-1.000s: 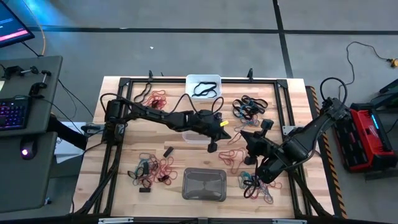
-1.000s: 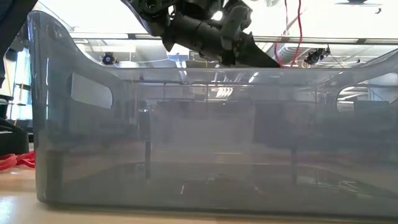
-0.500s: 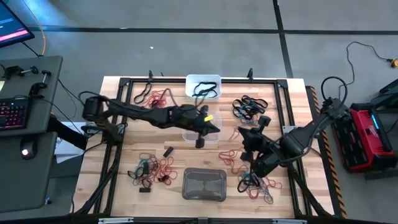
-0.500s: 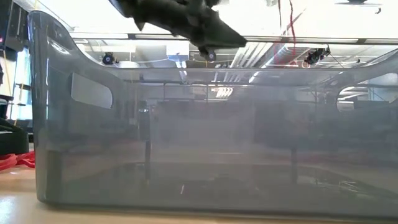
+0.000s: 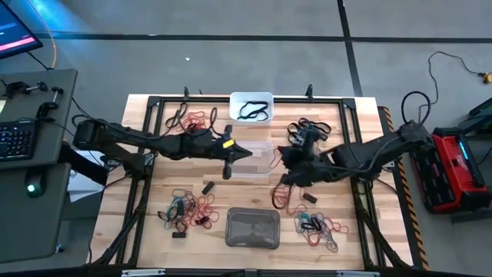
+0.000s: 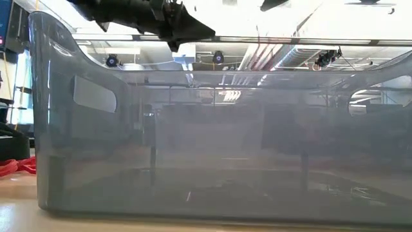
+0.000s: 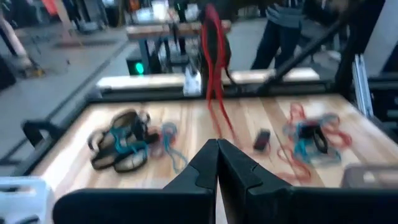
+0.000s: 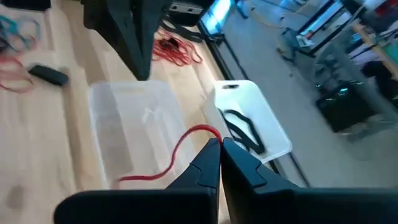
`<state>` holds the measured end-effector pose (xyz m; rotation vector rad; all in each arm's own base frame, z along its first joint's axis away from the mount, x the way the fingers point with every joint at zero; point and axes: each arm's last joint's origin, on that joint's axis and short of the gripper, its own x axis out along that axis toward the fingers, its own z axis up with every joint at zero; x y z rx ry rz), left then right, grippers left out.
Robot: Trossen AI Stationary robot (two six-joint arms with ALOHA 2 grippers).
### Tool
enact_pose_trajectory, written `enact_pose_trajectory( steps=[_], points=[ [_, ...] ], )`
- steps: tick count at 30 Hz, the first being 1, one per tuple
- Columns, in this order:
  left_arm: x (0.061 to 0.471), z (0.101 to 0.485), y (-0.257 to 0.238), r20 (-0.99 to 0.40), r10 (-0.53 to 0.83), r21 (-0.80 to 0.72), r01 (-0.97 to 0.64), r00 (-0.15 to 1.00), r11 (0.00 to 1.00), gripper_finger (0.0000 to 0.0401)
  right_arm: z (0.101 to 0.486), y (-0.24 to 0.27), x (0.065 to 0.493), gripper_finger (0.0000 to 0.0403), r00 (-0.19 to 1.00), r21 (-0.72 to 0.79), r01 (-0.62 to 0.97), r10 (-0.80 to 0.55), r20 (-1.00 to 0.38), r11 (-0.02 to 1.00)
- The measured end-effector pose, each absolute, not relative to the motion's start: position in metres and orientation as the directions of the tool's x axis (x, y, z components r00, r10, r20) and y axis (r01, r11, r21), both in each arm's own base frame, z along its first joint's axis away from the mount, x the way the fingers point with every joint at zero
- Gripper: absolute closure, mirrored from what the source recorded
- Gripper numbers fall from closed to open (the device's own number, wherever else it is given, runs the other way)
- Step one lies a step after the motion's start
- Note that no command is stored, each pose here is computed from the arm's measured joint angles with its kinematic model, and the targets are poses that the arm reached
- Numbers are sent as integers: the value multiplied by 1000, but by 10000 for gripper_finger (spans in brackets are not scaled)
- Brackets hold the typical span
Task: Sort rubber bands into baskets
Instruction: Put the red rubber band into the transparent bin
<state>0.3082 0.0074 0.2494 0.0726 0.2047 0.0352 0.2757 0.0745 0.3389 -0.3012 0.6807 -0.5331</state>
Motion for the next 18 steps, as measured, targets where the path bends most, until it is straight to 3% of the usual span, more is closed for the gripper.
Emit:
enact_pose_trajectory(
  steps=[7,18],
  points=[
    [282,246,8,-203,84,83,-68,976,994,401,323,53,315,403,680,-402,301,-491,-546,865],
    [254,242,8,-197,118,83,-104,973,991,401,266,25,379,403,687,-344,292,-446,-574,892]
  ],
)
